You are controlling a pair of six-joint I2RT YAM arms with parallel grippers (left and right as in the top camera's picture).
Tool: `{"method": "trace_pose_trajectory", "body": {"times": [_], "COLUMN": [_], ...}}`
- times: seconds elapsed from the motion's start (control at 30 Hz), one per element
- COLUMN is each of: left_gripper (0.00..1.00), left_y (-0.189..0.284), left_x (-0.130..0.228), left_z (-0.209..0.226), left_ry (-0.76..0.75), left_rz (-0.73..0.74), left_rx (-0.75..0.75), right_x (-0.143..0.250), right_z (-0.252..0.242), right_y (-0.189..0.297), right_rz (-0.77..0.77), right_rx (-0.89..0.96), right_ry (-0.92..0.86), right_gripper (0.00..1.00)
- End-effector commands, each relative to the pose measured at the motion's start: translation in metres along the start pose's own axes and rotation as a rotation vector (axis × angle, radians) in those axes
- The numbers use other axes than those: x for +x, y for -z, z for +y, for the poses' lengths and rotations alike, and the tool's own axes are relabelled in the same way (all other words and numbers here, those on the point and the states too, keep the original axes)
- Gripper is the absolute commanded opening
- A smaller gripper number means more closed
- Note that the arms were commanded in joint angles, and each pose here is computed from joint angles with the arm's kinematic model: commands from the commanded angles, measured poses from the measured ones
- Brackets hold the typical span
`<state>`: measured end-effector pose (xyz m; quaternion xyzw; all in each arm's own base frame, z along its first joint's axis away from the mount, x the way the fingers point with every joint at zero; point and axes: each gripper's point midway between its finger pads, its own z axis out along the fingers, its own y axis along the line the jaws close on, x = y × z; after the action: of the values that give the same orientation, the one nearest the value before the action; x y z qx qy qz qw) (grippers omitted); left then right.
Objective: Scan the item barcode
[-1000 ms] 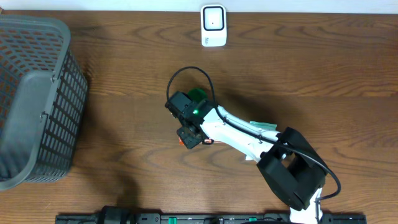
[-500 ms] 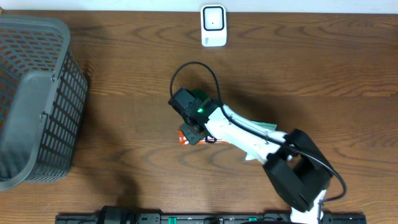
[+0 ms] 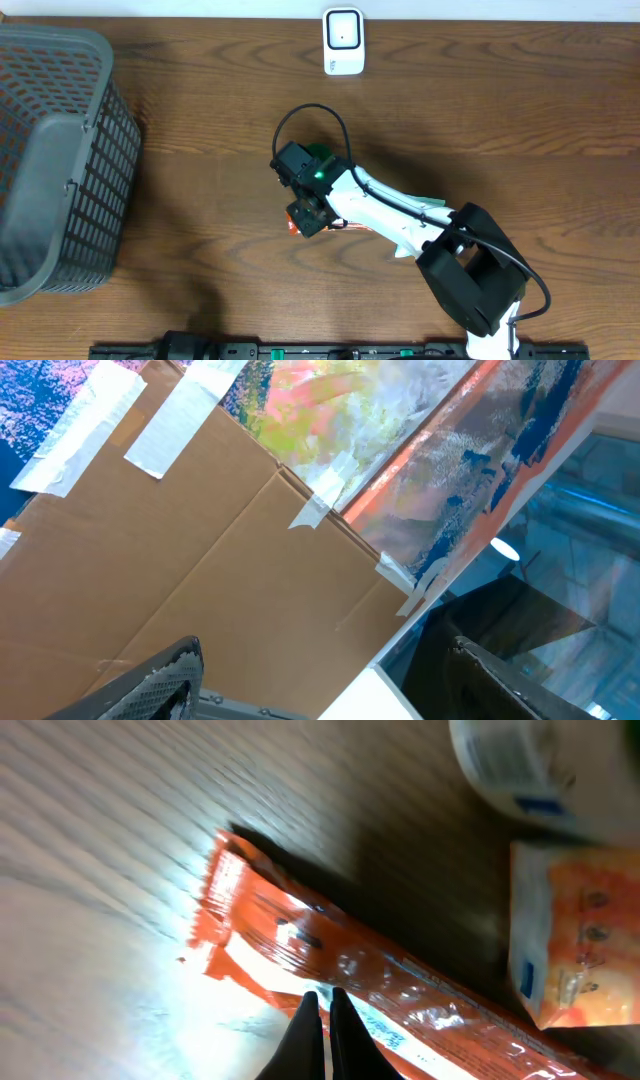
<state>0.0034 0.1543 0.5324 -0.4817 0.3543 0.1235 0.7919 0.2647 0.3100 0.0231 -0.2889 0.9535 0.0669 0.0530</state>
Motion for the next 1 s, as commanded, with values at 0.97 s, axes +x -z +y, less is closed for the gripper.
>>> {"method": "trace_pose_trajectory", "body": {"times": [0.97], "left_gripper": [0.78], "left_y": [0.0], "left_x": [0.001], "left_z": [0.0], "left_ry": [0.005], "left_rz": [-0.003], "left_rx": [0.0], "right_x": [-0.021], "right_z": [0.043], "right_y": [0.051], "right_rz": [-0.107], "right_rx": [-0.211], "right_ry": [0.058], "right_gripper": [0.01]}}
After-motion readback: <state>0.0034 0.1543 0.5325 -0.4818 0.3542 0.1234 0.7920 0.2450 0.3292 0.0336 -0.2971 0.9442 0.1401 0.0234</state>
